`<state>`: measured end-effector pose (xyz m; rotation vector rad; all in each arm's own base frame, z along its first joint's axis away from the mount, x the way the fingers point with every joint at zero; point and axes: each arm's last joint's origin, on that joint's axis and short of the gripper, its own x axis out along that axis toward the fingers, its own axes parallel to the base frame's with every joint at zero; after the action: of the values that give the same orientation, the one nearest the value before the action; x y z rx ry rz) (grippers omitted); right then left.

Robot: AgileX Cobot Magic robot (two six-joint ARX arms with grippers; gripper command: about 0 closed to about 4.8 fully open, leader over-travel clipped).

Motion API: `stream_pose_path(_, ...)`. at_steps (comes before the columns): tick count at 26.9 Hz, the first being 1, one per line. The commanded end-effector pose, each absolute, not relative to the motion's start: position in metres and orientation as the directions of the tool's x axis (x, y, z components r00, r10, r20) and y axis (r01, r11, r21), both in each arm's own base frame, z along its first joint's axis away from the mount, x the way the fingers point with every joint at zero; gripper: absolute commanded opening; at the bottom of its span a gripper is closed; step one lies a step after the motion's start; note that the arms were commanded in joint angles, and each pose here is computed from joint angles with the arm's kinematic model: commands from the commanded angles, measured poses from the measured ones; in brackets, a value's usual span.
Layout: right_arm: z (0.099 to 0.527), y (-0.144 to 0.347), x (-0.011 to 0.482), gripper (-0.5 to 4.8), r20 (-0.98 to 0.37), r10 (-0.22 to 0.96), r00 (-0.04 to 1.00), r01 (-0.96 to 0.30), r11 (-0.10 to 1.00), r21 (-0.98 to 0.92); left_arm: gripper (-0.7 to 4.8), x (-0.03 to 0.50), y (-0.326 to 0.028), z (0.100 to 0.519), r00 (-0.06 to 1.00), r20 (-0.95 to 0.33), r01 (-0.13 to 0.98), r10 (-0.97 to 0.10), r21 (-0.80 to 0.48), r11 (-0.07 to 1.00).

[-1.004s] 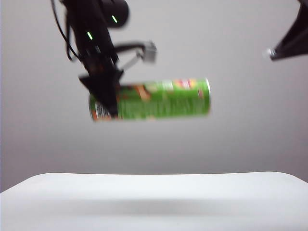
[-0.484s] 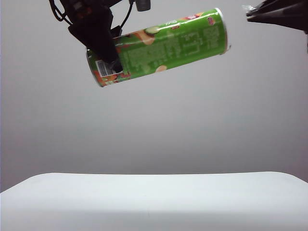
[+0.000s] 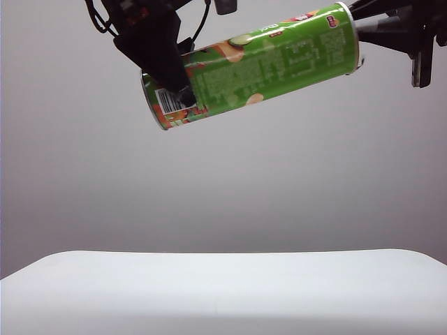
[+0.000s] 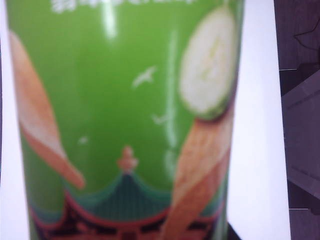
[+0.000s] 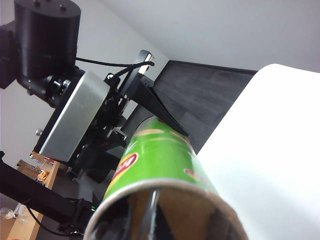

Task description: Pick up the green tub of chips from the desk, pull out the transparent container with the chips inside partially, and then place the chips back on the desk.

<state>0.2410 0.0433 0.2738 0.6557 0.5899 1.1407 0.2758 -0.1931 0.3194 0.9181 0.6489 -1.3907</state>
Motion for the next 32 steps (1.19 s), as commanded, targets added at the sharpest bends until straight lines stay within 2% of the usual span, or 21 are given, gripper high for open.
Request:
stream_pose_path(1,0.277,0.047,0.240,0.43,-0.080,0.955,0.286,-0.649,0.254,0.717,2.09,0.272,-0.201,0.322,0.101,-0.818,0.979,-0.567,0.182,-0.089)
stream_pose_path(5,0.277,0.047,0.240,-0.05,-0.077,0.960,0.269,-0.651,0.240,0.720,2.09,0.272,-0.201,0.322,0.097,-0.820,0.980,-0.564,0.176,-0.089)
stream_pose_path(8,0.277,0.047,0.240,-0.05,-0.077,0.959,0.272,-0.653,0.243,0.717,2.09,0.271,-0.200,0.321,0.091,-0.829,0.982,-0.552,0.166,-0.088)
stream_pose_path(11,0.277,0.043,0.240,-0.05,-0.078,0.953,0.292,-0.652,0.258,0.713,2.09,0.269,-0.196,0.319,0.102,-0.868,0.985,-0.485,0.155,-0.071)
stream_pose_path(15,0.277,0.037,0.241,-0.05,-0.077,0.948,0.309,-0.659,0.272,0.701,1.81,0.269,-0.188,0.317,0.088,-0.894,0.991,-0.440,0.121,-0.049)
stream_pose_path(24,0.269,0.033,0.240,-0.05,-0.114,0.941,0.320,-0.661,0.307,0.684,1.83,0.275,-0.169,0.316,0.069,-0.907,0.998,-0.416,0.062,0.028)
stream_pose_path(28,0.269,0.028,0.241,-0.05,-0.123,0.923,0.364,-0.657,0.348,0.669,1.83,0.274,-0.168,0.316,0.060,-0.910,0.998,-0.410,0.053,0.028)
stream_pose_path(32,0.268,0.021,0.243,-0.05,-0.141,0.887,0.439,-0.628,0.416,0.658,1.84,0.274,-0.166,0.316,0.087,-0.930,0.996,-0.358,0.074,0.051)
